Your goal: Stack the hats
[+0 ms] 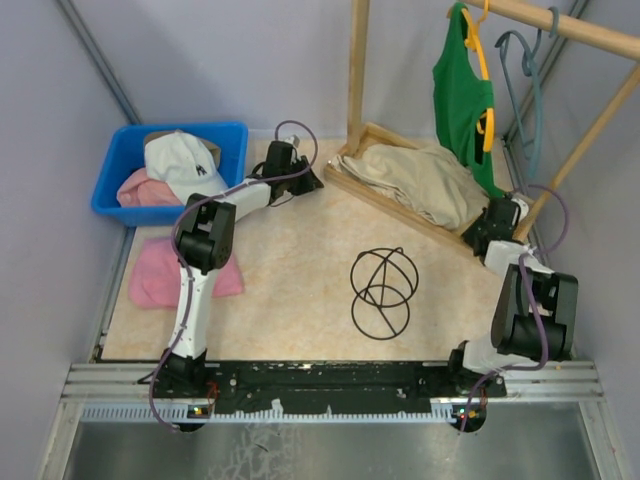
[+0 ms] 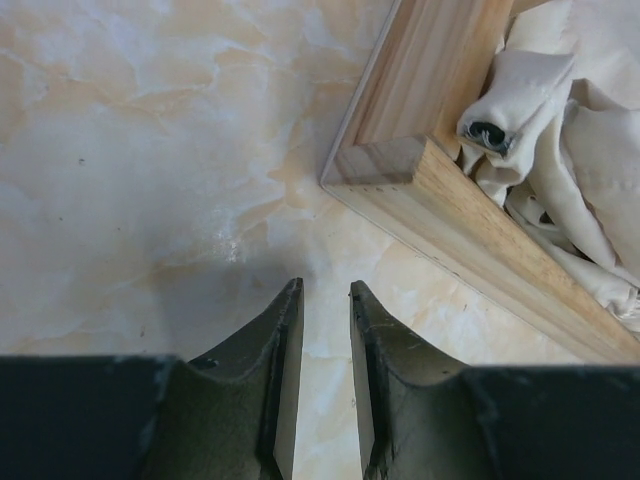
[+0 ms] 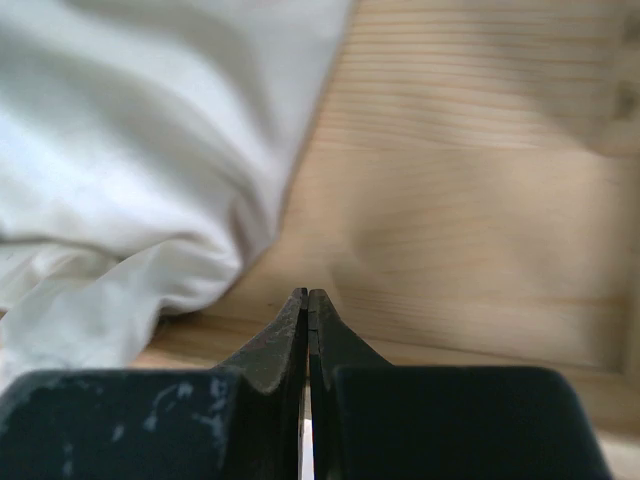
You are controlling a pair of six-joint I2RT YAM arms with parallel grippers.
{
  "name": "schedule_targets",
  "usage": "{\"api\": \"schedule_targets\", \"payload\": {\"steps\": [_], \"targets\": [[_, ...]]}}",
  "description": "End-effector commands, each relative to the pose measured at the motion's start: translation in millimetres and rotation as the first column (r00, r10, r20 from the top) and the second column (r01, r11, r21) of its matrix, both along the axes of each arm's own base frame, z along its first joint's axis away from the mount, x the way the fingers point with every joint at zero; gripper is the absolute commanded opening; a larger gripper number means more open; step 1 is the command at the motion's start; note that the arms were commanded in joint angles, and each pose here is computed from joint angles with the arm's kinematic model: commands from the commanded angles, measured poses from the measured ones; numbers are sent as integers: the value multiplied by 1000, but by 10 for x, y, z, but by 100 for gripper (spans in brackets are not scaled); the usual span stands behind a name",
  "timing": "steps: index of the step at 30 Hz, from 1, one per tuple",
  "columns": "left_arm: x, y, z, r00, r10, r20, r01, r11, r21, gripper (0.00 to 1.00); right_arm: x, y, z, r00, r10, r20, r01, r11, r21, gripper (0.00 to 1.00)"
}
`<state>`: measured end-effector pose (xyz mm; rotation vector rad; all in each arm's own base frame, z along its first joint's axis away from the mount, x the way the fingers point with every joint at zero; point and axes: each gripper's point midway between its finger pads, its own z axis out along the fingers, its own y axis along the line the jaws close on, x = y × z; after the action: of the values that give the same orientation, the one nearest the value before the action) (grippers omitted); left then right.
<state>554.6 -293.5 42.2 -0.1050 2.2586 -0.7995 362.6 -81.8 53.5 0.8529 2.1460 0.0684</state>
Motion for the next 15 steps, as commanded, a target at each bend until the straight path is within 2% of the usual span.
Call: {"api": "schedule_targets", "payload": {"steps": [1, 12, 15], "targets": [[118, -82, 150, 999, -19, 51, 21, 999, -39, 32, -534, 789, -408, 964, 170, -207, -122, 966, 226, 0], [245, -201, -16, 997, -55, 54, 58, 996, -61, 33, -904, 1157, -441, 942, 244, -230, -180, 947, 268, 0], [288, -261, -63, 996, -64, 60, 69, 993, -90, 34, -970, 1164, -407, 943, 242, -228, -185, 952, 244, 0]]}}
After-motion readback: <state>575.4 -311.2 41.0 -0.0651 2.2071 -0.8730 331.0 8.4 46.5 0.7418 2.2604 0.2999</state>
